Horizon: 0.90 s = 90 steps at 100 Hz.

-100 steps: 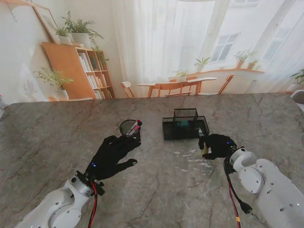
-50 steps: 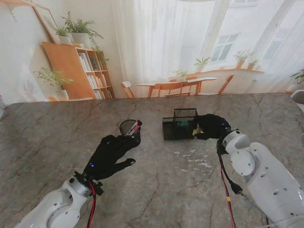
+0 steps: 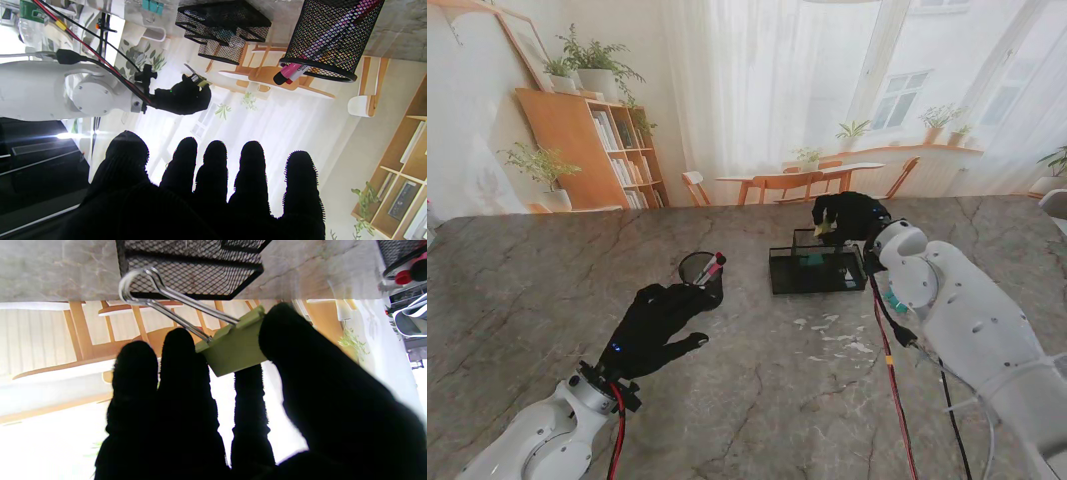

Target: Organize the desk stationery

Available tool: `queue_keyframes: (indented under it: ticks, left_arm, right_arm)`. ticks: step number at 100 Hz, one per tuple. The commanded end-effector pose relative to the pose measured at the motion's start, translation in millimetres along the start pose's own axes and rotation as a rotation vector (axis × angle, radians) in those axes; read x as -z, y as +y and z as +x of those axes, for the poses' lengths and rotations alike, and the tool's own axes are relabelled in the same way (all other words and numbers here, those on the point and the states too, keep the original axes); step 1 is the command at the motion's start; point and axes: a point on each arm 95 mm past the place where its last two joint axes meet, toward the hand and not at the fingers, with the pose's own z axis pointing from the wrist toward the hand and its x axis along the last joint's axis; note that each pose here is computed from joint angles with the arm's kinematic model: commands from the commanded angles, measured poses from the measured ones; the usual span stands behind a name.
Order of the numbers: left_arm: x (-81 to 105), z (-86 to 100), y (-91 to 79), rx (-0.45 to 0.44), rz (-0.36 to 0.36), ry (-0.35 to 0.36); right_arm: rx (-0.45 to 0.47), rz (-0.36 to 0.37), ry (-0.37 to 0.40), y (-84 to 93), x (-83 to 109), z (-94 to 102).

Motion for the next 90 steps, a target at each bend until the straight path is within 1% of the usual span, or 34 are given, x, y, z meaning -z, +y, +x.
queue_keyframes:
  ticks: [1,17,33,58,90]
  left_arm:
    - [0.7,0.4,1.7,0.004,-0.005,-0.005]
    - [0.7,-1.5,2.2,0.002,-0.014,-0.009]
    - [0.2,-2.3,2.4,0.0,-0.021,-0.012]
    - [-0.8,-3.1,2.7,-0.001,-0.029,-0.014]
    - [-2.1,-3.5,3.8,0.001,-0.037,-0.012]
  right_arm:
    - [-0.015,-0.022,-0.005,11.6,-13.3,5.2]
    - [-0.027,0.007,-0.006,5.6,-32.3,5.6]
    - [-0.039,0.048,-0.007,-4.7,-42.2,5.4]
    - [-0.045,0.091,-0.002,-16.7,-43.7,5.5]
    - [-0.027,0.131,0.002,-21.8,-44.4,0.9]
